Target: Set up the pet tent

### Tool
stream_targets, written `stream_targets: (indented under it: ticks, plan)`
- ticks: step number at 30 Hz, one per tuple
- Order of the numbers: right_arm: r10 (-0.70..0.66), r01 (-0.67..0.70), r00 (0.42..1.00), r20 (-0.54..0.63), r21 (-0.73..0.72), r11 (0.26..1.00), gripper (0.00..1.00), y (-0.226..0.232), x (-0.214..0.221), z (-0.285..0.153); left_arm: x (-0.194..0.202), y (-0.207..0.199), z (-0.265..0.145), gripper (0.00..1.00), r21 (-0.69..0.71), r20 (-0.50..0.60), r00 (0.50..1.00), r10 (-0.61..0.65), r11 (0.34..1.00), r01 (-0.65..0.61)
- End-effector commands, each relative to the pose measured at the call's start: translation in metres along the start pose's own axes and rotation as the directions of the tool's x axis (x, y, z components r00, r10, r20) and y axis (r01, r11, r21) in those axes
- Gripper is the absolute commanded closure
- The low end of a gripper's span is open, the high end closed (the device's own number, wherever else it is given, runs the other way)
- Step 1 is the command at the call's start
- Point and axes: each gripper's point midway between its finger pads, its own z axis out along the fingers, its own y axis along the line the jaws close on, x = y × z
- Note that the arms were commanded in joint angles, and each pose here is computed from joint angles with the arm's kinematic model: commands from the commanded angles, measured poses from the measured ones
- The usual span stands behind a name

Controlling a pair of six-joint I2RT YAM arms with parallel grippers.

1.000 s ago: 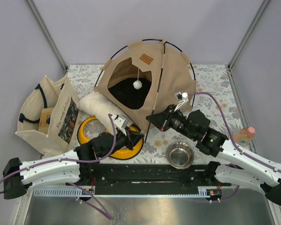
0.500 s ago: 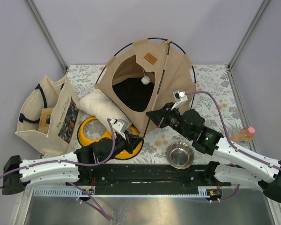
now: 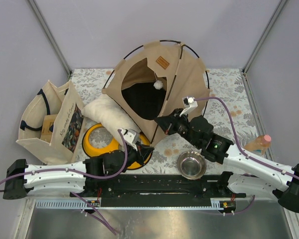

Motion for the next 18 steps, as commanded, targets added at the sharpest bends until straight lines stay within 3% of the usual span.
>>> stream_targets:
  ticks: [1, 11, 18]
  plan:
    - [0.015, -0.033, 0.927, 0.376, 0.042, 0.999, 1.00, 0.013, -0.108, -0.007, 0.050, 0.001, -0.015, 1.00, 0.039, -0.188, 0.979, 0.079, 0.997, -0.073]
    - [0.010, -0.019, 0.944, 0.331, 0.023, 1.000, 1.00, 0.014, -0.094, -0.001, 0.035, -0.003, -0.020, 1.00, 0.023, -0.168, 0.985, 0.028, 0.999, -0.025]
    - [0.045, -0.045, 0.958, 0.285, -0.008, 0.999, 1.00, 0.014, -0.077, 0.005, 0.020, -0.020, -0.019, 1.00, -0.018, -0.173, 0.973, -0.156, 0.988, 0.155]
